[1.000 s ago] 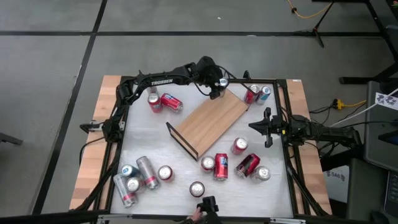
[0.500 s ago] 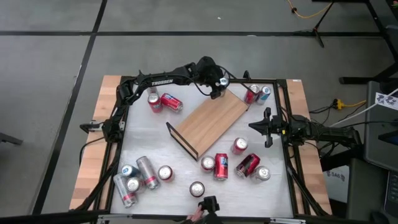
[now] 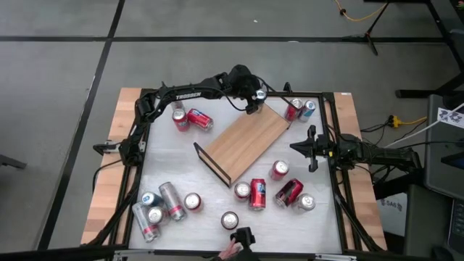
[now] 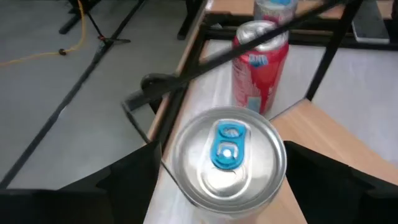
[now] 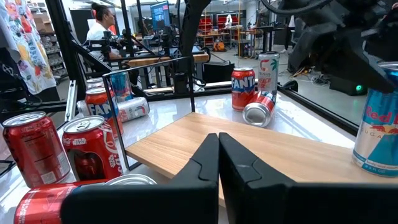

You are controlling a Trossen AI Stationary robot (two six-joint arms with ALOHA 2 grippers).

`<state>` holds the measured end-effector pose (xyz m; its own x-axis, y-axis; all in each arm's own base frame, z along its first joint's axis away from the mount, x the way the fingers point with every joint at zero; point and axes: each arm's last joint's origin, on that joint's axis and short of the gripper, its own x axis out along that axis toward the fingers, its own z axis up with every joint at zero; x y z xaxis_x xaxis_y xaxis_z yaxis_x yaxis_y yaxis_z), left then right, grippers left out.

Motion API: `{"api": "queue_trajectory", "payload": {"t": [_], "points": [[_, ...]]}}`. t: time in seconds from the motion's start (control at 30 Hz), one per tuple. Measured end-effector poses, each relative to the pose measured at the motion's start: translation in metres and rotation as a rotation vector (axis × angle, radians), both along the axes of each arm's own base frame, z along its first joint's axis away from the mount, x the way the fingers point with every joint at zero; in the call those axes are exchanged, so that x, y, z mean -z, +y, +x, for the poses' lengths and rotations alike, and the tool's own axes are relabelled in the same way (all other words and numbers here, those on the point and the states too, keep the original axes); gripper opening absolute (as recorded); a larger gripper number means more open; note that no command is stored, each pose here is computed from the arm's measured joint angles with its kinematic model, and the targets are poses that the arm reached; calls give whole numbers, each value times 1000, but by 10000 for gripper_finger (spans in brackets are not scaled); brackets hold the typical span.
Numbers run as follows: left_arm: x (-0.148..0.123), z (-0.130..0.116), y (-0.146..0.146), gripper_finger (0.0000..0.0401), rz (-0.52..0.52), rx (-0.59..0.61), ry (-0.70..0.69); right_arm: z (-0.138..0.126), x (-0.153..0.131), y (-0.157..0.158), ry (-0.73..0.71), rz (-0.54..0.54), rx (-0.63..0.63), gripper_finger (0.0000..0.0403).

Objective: Place canned beverage on shelf
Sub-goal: Put the blue soda can on the shelf, then put the white pink soda can on the shelf

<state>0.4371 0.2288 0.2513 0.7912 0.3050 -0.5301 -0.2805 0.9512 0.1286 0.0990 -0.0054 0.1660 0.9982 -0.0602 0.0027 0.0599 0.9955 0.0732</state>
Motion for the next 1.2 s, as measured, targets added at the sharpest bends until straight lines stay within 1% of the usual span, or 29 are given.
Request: {"api": "queue_trajectory", "payload": {"t": [0.2, 0.4, 0.5, 0.63, 0.77, 0.87, 1.0, 1.1, 1.2], "points": [[-17, -5, -2, 322, 22, -14, -29, 0, 0, 0, 0, 0, 0, 0], [-41, -12, -11, 322, 49, -18, -66, 0, 0, 0, -1, 0, 0, 0], [-55, -19, -15, 322, 65, -40, -68, 0, 0, 0, 0, 0, 0, 0], [-77, -35, -22, 322, 68, -59, -50, 0, 0, 0, -1, 0, 0, 0], [-98, -61, -30, 322, 59, -109, 34, 0, 0, 0, -1, 0, 0, 0], [-114, -88, -36, 322, 53, -165, 118, 0, 0, 0, -1, 0, 0, 0], [-133, -131, -43, 322, 28, -239, 253, 0, 0, 0, -1, 0, 0, 0], [-144, -165, -47, 322, -25, -310, 337, 0, 0, 0, -1, 0, 0, 0], [-150, -197, -48, 322, -115, -402, 407, 0, 0, 0, -1, 0, 0, 0]]}}
